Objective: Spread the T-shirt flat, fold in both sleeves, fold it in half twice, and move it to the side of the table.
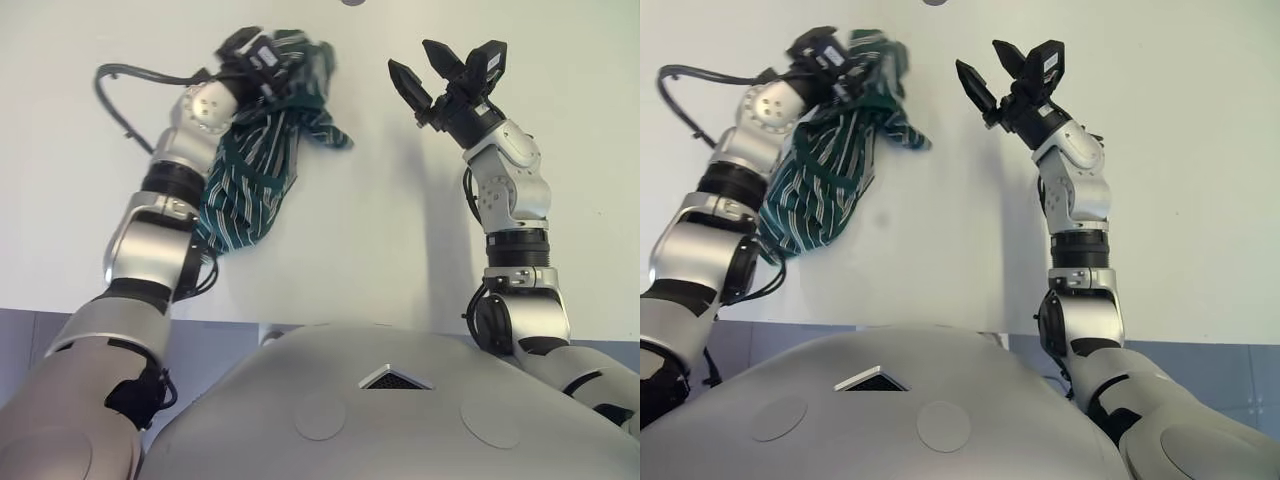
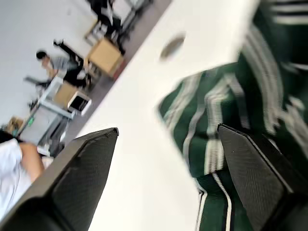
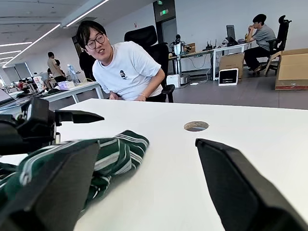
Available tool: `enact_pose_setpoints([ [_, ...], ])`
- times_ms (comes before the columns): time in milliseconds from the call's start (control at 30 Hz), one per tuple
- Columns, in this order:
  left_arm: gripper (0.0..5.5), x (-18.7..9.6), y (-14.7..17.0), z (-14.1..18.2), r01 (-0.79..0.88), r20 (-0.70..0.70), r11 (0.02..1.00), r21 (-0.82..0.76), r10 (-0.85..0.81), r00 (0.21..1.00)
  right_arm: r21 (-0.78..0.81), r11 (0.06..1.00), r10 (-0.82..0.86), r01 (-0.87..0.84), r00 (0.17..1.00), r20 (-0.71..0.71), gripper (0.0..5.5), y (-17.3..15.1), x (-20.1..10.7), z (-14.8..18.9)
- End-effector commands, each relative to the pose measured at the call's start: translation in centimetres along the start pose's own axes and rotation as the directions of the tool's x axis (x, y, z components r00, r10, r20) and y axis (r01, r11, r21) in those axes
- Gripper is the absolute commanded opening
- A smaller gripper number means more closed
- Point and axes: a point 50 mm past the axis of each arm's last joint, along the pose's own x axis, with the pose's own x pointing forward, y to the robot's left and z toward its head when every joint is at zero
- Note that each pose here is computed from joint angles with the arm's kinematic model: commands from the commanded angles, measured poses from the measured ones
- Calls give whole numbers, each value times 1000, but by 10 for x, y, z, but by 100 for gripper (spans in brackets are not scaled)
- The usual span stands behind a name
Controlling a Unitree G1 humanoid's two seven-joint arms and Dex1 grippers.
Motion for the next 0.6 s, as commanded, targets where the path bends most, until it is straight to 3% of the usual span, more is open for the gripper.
enact_pose_setpoints([
  [33,381,25,18,47,-27,175,995,-93,43,984,-78,997,26,-27,1000,-8,374,-9,2,15],
  [167,381,34,43,78,-76,245,995,-59,88,965,-145,988,40,-47,998,-51,374,-16,-7,18],
  [300,381,12,85,88,-193,348,981,-2,181,920,-393,901,127,-181,979,-160,374,-4,-2,22],
  [400,381,-32,109,90,-239,502,971,6,204,840,-590,760,169,-272,960,-225,374,16,11,23],
  [467,381,-70,109,98,-172,574,985,30,124,809,-672,684,171,-285,957,-233,374,24,16,21],
  [533,381,-104,95,96,-23,544,993,117,-45,838,-733,614,169,-293,956,-240,374,30,18,17],
  [600,381,-141,61,83,227,430,956,183,-286,856,-768,560,176,-311,950,-256,374,35,19,11],
])
